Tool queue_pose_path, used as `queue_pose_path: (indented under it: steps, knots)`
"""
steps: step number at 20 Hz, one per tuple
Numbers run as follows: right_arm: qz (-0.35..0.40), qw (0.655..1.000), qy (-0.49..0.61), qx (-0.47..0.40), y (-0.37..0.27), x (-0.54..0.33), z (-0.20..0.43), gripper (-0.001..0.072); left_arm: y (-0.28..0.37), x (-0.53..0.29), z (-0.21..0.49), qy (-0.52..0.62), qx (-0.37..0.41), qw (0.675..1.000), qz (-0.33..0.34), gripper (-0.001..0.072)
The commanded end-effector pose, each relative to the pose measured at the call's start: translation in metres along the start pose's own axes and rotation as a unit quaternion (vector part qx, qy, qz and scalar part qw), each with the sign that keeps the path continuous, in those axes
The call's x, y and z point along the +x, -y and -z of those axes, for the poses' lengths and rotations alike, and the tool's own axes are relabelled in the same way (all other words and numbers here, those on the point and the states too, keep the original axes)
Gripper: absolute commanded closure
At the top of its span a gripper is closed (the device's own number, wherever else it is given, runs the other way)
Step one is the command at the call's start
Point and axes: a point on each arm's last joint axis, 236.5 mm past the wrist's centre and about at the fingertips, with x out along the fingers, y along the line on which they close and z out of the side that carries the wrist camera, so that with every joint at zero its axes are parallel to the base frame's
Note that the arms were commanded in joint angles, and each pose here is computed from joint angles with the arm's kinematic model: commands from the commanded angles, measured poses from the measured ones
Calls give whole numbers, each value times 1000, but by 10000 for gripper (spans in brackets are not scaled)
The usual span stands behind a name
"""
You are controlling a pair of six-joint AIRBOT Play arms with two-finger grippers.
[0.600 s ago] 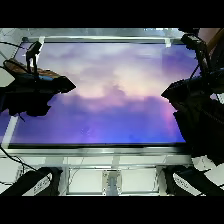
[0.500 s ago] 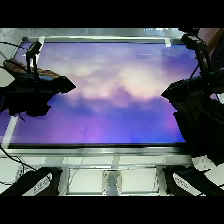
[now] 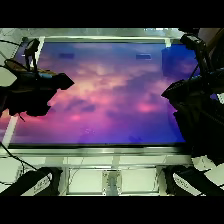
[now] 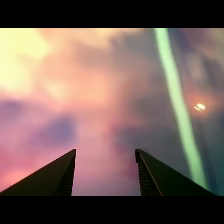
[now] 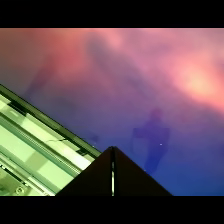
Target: Fold the clothes and pants, and hang the long-sleeved shirts on hangers.
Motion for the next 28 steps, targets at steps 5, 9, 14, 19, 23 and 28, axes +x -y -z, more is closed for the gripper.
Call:
queue_pose_path:
  steps: [5,9,14,19,23,28]
  knots:
    - [1,997,69,-47,-1,-2,-32,703,-258,-12,11,-21,-79,932,-354,32]
    - [-25,995,91,-41,-13,-4,-43,702,-363,-23,71,-32,-271,876,-397,33]
    - [-29,991,127,-38,-15,-8,-59,689,-410,-11,78,24,-336,864,-375,45]
    - [-22,981,191,21,-8,-17,-89,12,-426,20,96,4,-341,864,-370,74]
    - [-19,979,202,21,-7,-20,-94,14,-417,20,93,-6,-336,871,-358,689]
    - [45,988,149,-3,9,-44,-67,16,-291,-19,-6,70,-257,939,-218,690]
